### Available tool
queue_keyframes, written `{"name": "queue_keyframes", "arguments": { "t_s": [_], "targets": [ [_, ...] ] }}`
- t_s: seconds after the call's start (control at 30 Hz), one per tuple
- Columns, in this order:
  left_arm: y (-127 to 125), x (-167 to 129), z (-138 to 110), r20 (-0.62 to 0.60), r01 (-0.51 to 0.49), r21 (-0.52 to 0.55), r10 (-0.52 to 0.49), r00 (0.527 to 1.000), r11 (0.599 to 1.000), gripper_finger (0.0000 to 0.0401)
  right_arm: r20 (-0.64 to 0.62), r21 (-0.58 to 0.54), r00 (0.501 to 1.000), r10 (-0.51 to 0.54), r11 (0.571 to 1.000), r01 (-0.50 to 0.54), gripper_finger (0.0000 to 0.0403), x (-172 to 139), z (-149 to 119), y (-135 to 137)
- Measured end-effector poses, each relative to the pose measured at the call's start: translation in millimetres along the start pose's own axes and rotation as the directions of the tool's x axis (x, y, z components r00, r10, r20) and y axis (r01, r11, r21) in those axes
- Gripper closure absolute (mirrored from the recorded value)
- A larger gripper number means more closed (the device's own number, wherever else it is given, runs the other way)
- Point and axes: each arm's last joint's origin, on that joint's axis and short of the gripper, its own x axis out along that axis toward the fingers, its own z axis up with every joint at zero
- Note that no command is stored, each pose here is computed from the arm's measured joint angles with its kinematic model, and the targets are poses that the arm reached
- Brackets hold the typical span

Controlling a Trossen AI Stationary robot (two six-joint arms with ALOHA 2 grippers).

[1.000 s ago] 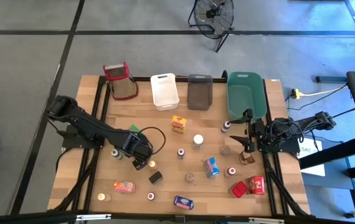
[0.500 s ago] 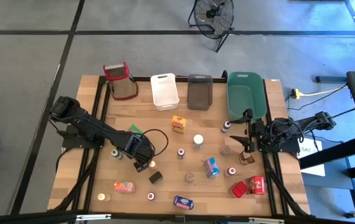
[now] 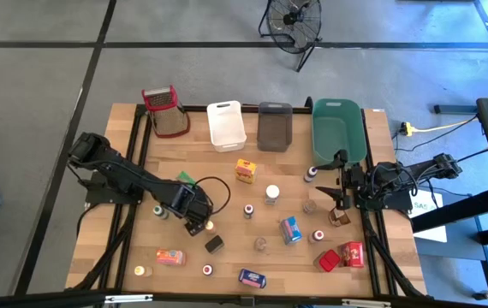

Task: Pick & Place Kitchen Items
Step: Put the green seasoning bottle into the white bin

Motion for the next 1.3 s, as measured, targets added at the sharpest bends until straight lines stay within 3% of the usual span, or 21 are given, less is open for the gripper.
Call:
{"name": "queue_keyframes", "arguments": {
  "t_s": [0.4, 0.8, 0.93, 1.3],
  "targets": [
    [-5.1, 16.8, 1.3, -0.060, -0.036, 0.065, 0.040, 0.997, 0.997, 0.0204, 0.000, 0.000, 1.000, 0.000, 1.000, 0.000, 0.0096, 0.0, 0.0, 0.0],
    [-12.5, 9.7, 2.6, -0.042, -0.003, 0.096, 0.008, 0.999, 0.995, 0.0202, 0.000, 0.000, 1.000, 0.000, 1.000, 0.000, 0.0096, 0.0, 0.0, 0.0],
    [-12.3, 1.0, 3.3, -0.052, -0.040, 0.098, 0.046, 0.998, 0.994, 0.0204, -0.001, 0.005, 1.000, 0.000, 1.000, 0.000, 0.0096, 0.0, -0.1, 0.0],
    [-20.1, -57.3, 11.7, -0.045, -0.106, 0.144, 0.113, 0.993, 0.984, 0.0203, 0.000, 0.007, 1.000, 0.000, 1.000, 0.000, 0.0096, 0.0, 0.0, 0.0]
  ]
}}
